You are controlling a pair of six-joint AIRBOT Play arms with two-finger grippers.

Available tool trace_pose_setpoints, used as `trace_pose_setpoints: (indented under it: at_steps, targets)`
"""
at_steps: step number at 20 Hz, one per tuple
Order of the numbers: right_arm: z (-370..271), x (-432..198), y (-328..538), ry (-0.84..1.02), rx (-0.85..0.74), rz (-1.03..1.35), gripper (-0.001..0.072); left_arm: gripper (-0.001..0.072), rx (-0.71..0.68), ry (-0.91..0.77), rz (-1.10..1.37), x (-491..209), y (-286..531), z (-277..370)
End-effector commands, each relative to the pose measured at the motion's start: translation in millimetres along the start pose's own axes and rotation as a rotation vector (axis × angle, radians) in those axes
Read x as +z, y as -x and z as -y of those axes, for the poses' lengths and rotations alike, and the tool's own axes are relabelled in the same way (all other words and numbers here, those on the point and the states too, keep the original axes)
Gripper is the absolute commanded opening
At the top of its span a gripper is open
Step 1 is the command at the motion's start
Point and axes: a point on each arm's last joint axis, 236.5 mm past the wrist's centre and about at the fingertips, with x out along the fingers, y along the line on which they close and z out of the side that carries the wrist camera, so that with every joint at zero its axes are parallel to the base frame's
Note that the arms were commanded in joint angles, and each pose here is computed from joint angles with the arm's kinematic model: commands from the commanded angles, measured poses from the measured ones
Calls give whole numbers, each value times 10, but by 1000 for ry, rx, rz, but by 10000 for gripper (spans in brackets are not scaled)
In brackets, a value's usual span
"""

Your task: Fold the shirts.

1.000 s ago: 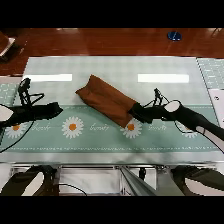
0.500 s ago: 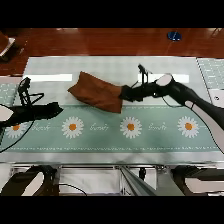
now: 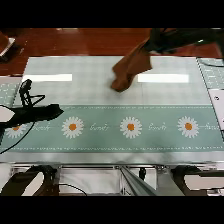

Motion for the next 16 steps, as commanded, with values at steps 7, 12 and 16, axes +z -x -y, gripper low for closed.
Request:
trace_pose_setpoints:
  at_steps: [7, 12, 16]
  targets:
    - [1313, -124, 2042, -312, -296, 102, 27, 17, 4, 0, -45, -159, -53, -52]
    - [1924, -1024, 2742, -544, -623, 5, 27, 17, 5, -5, -37, -141, -54, -54]
    - [2208, -2000, 3171, -785, -828, -37, 27, 17, 5, -6, -33, -130, -54, -55]
